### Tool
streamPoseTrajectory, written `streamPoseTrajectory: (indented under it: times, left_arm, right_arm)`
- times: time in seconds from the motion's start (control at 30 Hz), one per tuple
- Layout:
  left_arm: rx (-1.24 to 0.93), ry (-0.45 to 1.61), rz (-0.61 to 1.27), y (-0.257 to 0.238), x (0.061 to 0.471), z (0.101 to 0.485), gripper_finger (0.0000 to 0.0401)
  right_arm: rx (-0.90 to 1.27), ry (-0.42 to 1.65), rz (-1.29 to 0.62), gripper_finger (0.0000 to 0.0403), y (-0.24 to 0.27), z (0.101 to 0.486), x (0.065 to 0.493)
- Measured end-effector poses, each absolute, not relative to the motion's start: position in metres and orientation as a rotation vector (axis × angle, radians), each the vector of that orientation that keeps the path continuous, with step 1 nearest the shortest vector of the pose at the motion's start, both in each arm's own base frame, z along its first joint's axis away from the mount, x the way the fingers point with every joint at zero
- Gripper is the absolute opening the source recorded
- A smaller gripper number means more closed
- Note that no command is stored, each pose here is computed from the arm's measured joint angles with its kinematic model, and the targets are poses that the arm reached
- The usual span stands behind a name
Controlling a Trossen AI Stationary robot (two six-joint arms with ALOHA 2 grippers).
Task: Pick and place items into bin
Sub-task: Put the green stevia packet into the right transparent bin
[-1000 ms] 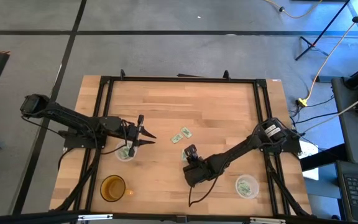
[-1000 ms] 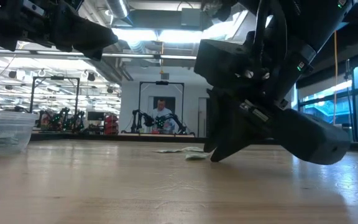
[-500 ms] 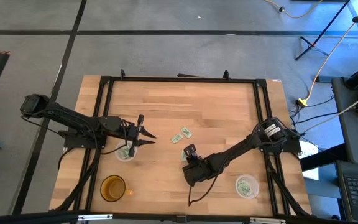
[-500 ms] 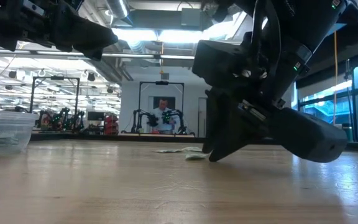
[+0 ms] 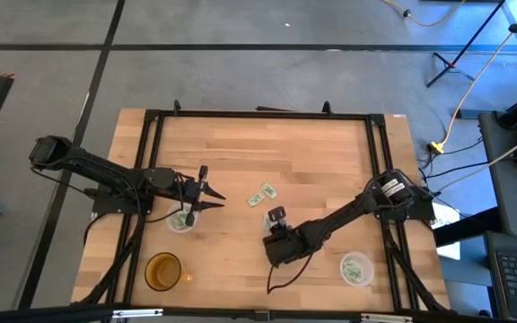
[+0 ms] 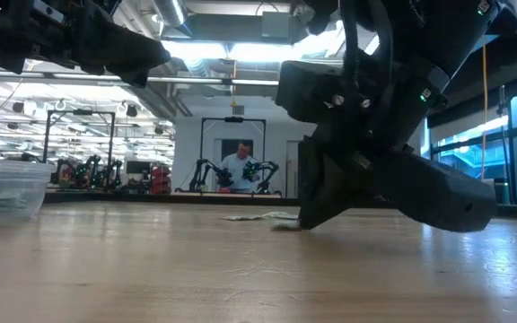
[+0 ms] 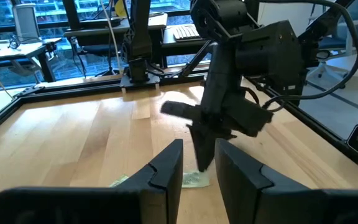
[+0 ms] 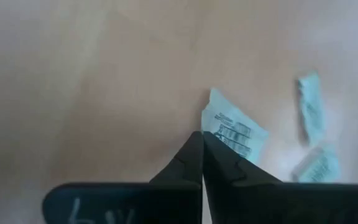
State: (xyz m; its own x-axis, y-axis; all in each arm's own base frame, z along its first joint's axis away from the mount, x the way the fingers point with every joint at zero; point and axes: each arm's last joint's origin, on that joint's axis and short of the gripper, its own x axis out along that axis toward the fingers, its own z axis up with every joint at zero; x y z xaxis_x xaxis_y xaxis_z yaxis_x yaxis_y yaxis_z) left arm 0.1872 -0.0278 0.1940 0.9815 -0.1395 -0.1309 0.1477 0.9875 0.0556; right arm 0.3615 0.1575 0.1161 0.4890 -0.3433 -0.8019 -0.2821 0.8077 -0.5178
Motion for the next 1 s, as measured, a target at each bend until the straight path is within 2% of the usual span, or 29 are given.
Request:
streamPoseTrajectory:
  times: [0.07, 0.2, 0.37, 0.57, 0.77, 1.0]
  left_arm:
    - [0.066, 0.127, -0.145, -0.028, 0.187, 0.194, 0.0088]
    - [0.066, 0.128, -0.145, -0.028, 0.187, 0.194, 0.0088]
    - [0.066, 0.135, -0.145, -0.028, 0.187, 0.193, 0.0088]
    - [0.066, 0.136, -0.145, -0.028, 0.187, 0.193, 0.0088]
    - [0.069, 0.137, -0.145, -0.028, 0.187, 0.193, 0.0088]
    - [0.095, 0.137, -0.147, -0.028, 0.187, 0.193, 0.0088]
  right_arm:
    - [-0.666, 1.06, -0.076, 0.0003, 0.161, 0.126, 0.36]
    - [-0.601, 0.978, -0.151, 0.0002, 0.176, 0.173, 0.353]
    - [-0.352, 0.984, -0.251, 0.0002, 0.191, 0.232, 0.33]
    - [-0.021, 1.198, -0.477, 0.0001, 0.204, 0.271, 0.287]
    - [0.298, 1.38, -0.643, 0.0, 0.236, 0.285, 0.241]
    - [0.466, 1.326, -0.851, 0.0, 0.271, 0.265, 0.194]
